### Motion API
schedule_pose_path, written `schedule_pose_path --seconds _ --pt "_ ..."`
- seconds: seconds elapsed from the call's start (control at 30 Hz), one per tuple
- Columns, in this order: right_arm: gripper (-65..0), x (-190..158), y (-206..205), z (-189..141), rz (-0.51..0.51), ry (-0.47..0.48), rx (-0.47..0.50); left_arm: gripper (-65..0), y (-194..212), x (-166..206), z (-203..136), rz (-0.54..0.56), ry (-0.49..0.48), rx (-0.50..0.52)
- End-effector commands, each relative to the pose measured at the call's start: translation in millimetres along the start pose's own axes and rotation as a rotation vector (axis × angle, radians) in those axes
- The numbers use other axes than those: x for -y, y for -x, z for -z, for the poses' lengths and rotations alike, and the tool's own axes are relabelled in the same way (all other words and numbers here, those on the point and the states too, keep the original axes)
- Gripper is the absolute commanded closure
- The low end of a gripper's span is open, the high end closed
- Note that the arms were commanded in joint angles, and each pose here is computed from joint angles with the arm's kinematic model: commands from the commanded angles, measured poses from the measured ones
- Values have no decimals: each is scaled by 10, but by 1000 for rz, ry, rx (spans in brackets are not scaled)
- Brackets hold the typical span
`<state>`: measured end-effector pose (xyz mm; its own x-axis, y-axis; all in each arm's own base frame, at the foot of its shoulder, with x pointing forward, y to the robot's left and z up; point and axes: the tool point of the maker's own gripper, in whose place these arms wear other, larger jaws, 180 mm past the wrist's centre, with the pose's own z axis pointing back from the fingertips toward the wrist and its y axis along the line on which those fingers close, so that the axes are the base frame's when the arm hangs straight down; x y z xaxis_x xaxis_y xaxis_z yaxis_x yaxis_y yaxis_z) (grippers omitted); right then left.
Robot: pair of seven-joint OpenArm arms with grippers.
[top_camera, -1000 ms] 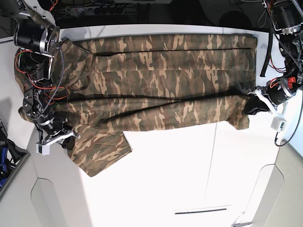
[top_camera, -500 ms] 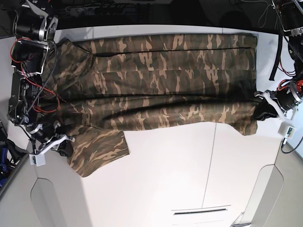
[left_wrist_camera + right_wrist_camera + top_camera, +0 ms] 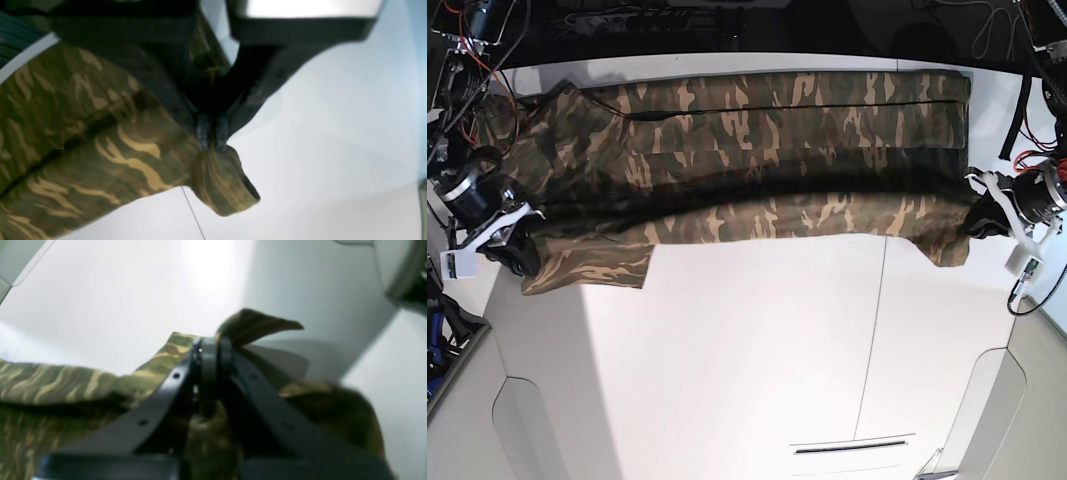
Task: Fold the T-shirt properly
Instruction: 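Lift and fold the shirt lengthwise into a long strip with both grippers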
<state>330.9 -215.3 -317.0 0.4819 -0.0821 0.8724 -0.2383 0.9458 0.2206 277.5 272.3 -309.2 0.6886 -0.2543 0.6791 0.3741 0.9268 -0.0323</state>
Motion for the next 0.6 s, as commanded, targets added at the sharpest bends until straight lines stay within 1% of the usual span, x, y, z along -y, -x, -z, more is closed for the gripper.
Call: schedule_pose_path --seconds 0.0,0.1,0.23,0.37,0.47,0.57 --pt "0 -4 -203 -68 -9 -13 62 0 -91 -31 -65 31 -8 23" --pt "0 46 -119 -190 34 -8 39 0 -6 2 -69 27 0 4" --pt "0 162 -34 -371 108 9 44 0 131 8 -149 20 -13 -18" --pt "0 187 70 -519 178 -5 42 0 153 -20 -309 17 -40 -1" --pt "0 175 197 -573 199 -5 17 0 137 19 -378 15 -33 17" --pt "0 150 335 -621 224 -4 -7 0 177 41 -389 14 -29 8"
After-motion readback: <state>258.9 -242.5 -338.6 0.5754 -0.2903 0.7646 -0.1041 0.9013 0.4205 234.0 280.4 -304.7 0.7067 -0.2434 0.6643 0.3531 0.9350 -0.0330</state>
